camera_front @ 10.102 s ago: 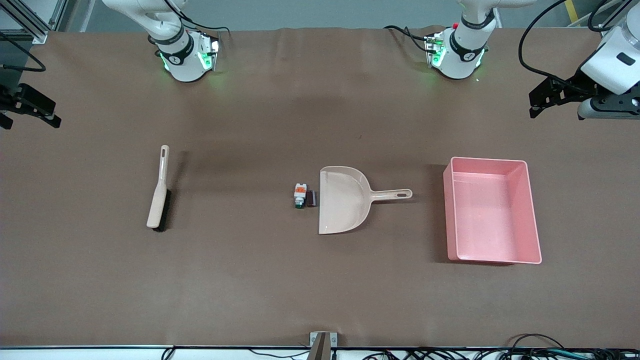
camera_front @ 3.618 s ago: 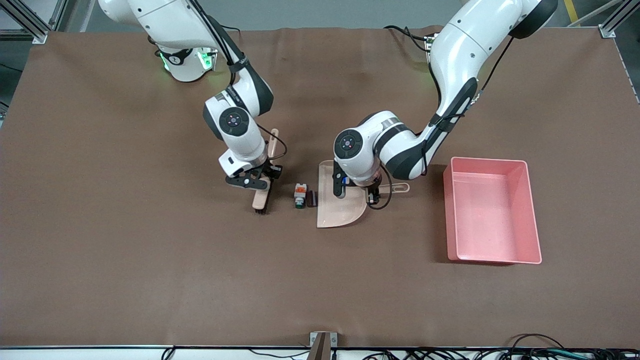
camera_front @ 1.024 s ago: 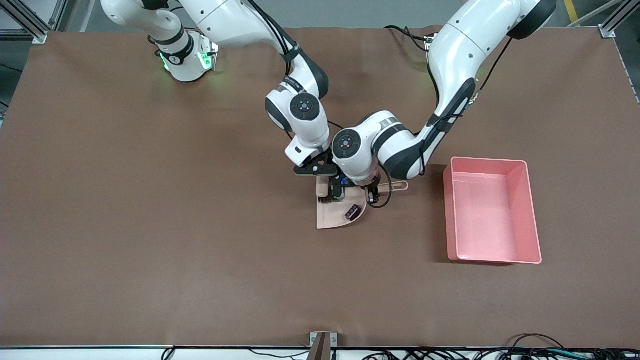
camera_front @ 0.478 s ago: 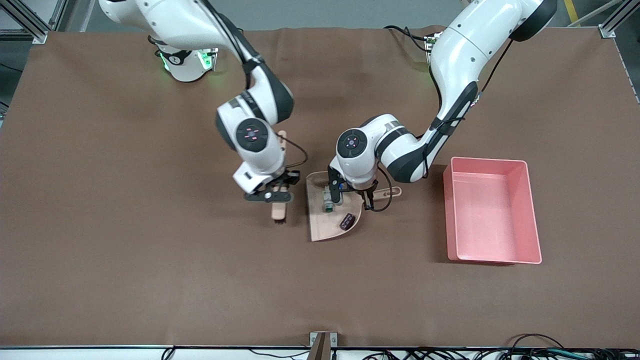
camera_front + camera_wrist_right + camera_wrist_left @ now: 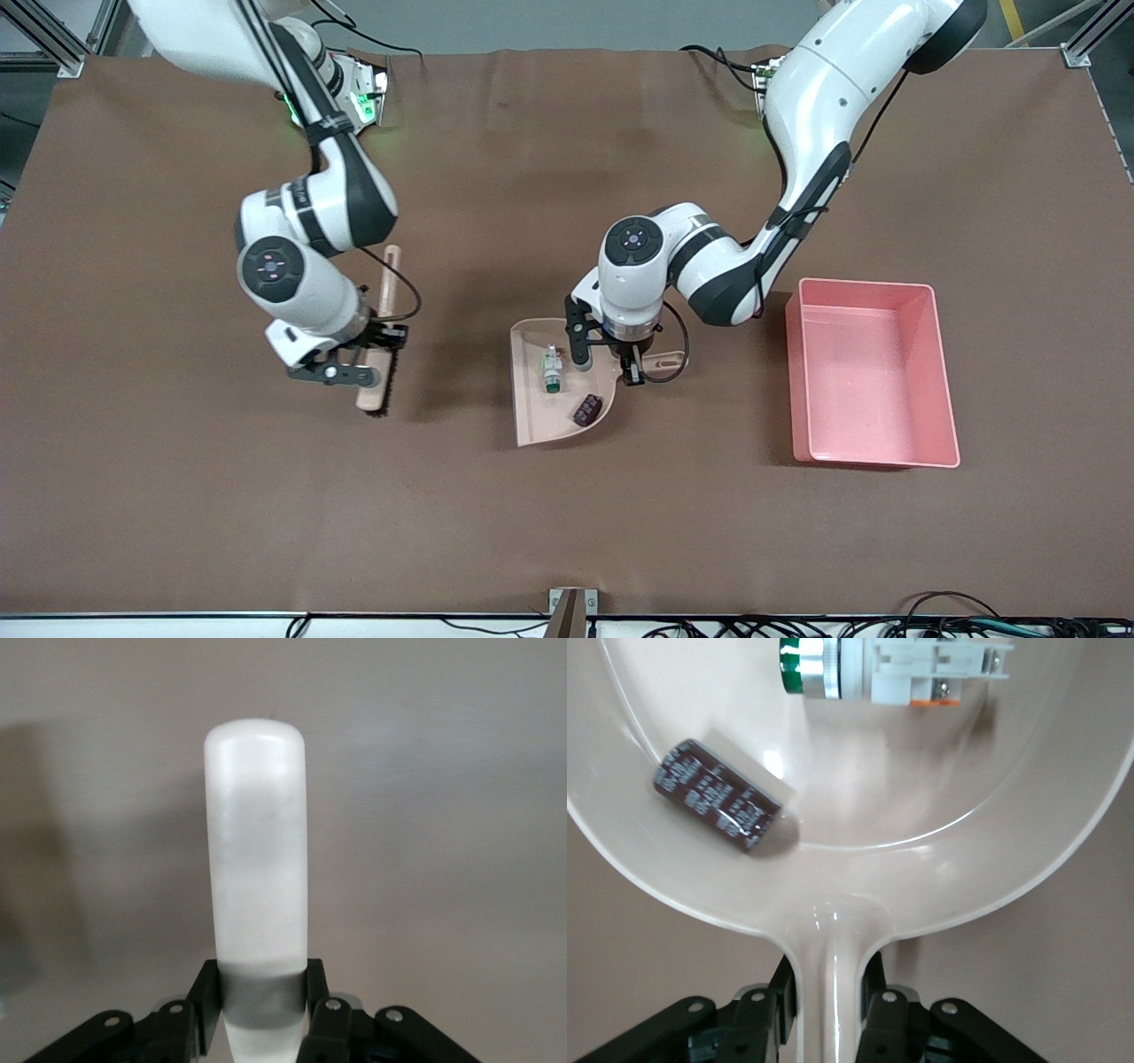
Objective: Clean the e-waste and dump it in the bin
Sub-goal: 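Lift the dustpan with the left gripper while the right gripper withdraws the brush, then carry the dustpan over the pink bin with the left gripper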
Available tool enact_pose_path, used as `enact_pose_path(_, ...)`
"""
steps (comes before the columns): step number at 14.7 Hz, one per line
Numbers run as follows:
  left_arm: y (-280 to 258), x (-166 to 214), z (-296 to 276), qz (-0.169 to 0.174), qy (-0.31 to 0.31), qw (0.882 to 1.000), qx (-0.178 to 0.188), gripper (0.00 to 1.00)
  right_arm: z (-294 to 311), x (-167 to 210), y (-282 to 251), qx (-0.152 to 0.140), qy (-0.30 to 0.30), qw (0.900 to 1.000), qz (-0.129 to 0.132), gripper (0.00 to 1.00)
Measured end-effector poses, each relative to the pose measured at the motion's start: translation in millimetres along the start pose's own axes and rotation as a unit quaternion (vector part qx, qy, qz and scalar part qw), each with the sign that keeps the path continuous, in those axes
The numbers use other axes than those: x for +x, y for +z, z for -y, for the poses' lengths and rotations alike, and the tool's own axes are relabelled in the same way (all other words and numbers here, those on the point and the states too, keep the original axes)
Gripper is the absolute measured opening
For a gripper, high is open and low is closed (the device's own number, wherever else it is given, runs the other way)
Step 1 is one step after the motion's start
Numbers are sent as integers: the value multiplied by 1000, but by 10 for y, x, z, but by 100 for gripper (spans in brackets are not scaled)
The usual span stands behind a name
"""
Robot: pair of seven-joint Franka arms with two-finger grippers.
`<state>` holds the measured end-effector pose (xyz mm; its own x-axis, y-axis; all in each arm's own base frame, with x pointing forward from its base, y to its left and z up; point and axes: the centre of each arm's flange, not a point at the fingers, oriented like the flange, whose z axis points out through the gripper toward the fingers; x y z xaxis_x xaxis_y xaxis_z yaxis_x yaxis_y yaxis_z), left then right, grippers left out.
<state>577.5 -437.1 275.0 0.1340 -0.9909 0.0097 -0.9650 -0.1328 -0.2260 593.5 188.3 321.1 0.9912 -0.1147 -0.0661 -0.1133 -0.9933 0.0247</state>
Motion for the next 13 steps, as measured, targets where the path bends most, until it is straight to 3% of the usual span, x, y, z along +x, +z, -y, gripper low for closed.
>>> enact_pose_path(7,-1048,-599,752,-2,-63,996,57,33,-1254,-52,432,7,6,1000,-2,42)
enact_pose_path(13,-1652,-1279,1165,20,-119,990,66,33,-1935,-162,794,11,-6,1000,-26,42)
